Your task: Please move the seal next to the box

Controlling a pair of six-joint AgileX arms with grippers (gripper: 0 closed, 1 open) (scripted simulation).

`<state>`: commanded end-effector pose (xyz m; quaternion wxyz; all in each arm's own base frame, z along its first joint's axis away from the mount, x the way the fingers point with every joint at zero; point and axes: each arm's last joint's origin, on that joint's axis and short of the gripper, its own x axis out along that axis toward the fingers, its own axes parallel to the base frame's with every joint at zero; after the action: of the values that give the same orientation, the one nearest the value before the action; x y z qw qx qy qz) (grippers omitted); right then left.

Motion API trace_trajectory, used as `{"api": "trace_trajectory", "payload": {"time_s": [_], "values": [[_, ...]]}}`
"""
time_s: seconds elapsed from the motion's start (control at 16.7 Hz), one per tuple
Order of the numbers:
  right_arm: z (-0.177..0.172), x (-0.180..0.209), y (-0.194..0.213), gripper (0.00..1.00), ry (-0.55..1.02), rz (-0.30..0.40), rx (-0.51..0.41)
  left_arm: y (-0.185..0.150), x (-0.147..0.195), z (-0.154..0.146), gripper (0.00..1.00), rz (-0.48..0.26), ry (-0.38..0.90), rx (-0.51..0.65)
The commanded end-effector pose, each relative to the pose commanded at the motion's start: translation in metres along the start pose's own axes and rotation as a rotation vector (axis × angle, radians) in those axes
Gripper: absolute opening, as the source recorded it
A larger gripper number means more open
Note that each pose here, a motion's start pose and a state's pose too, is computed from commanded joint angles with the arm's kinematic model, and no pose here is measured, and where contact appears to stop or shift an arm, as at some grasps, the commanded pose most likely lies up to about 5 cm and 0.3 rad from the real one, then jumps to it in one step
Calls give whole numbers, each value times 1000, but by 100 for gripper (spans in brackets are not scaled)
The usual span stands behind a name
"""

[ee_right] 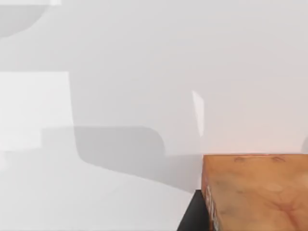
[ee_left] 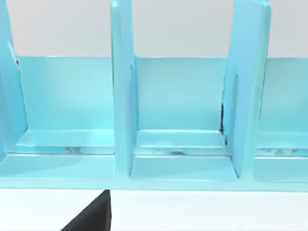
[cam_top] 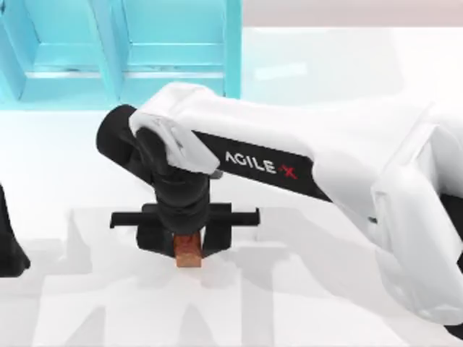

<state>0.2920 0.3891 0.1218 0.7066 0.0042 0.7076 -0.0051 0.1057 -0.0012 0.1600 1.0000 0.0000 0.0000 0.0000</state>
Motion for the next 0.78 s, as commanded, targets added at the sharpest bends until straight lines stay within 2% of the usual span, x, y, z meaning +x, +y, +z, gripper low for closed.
{"api": "trace_trajectory", "payload": {"time_s": [0.42,0.78], "values": [[0,-47,0,0,0,0,1,0,0,0,100,0,0,0],[4,-50,-5,0,1,0,2,0,0,0,100,0,0,0]]}}
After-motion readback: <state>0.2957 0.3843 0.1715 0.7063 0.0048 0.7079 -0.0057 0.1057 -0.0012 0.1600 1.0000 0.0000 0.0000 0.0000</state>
